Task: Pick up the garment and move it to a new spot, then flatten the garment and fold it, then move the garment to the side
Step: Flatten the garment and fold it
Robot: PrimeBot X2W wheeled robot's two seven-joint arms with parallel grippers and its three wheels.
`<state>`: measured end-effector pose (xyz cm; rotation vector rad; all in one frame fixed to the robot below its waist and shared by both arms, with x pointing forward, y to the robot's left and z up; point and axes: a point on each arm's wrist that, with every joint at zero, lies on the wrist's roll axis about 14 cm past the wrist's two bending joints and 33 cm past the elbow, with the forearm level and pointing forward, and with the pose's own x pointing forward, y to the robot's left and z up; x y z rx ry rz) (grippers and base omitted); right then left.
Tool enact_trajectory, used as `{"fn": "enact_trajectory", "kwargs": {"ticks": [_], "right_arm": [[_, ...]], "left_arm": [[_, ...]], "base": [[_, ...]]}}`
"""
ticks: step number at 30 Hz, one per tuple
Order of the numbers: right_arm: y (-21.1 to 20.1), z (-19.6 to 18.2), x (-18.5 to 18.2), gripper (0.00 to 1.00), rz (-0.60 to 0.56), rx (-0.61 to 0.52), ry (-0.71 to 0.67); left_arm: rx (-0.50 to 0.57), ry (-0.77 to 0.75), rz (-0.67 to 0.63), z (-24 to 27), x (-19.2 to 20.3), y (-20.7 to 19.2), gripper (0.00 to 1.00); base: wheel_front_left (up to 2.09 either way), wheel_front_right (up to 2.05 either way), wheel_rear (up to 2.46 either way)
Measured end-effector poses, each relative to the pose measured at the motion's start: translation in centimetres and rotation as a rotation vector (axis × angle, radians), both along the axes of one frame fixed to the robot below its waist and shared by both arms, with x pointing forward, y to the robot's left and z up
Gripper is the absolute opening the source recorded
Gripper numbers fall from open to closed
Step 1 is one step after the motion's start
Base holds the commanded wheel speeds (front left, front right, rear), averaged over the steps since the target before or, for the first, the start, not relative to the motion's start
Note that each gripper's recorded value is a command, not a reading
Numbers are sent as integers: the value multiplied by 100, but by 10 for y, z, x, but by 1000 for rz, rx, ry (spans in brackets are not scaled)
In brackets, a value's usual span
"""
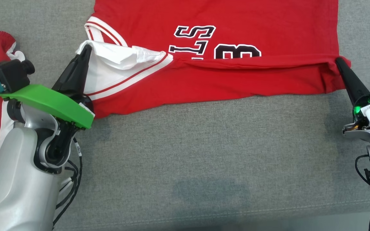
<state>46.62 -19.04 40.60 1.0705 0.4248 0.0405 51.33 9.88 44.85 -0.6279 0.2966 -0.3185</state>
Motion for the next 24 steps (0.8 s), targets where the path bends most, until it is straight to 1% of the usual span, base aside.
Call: {"fn": "enact_trajectory", "kwargs": {"ticks": [7, 8, 9, 10, 11, 12, 13, 19, 24], "right_arm": [[-3, -12, 5, 0, -23, -23, 30], [-3, -12, 6, 7, -23, -28, 32], [-3, -13, 7, 17, -25, -32, 31], [-3, -13, 7, 28, -25, -32, 31], [-4, -13, 8, 49, -30, -33, 29], [-4, -13, 10, 88, -31, -33, 28], [-4, -12, 12, 100, -37, -33, 22], [-6, -8, 17, 100, -67, -26, 1], [-2, -2, 17, 100, -90, -6, -26]], "left_arm": [[17, 34, -12, -15, 9, -4, 0], [17, 34, -13, -15, 10, -5, 0], [17, 34, -17, -16, 10, -6, 4], [17, 34, -17, -16, 10, -6, 35], [17, 33, -13, -17, 11, -6, 85], [20, 36, -13, -18, 12, -7, 100], [20, 35, -11, -18, 13, -7, 100], [17, 19, 7, -17, 16, -6, 100], [21, -6, 46, -11, 15, 5, 100]], "base": [[0, 0, 0], [0, 0, 0], [0, 0, 0], [0, 0, 0], [0, 0, 0], [0, 0, 0], [0, 0, 0], [0, 0, 0], [0, 0, 0]]}}
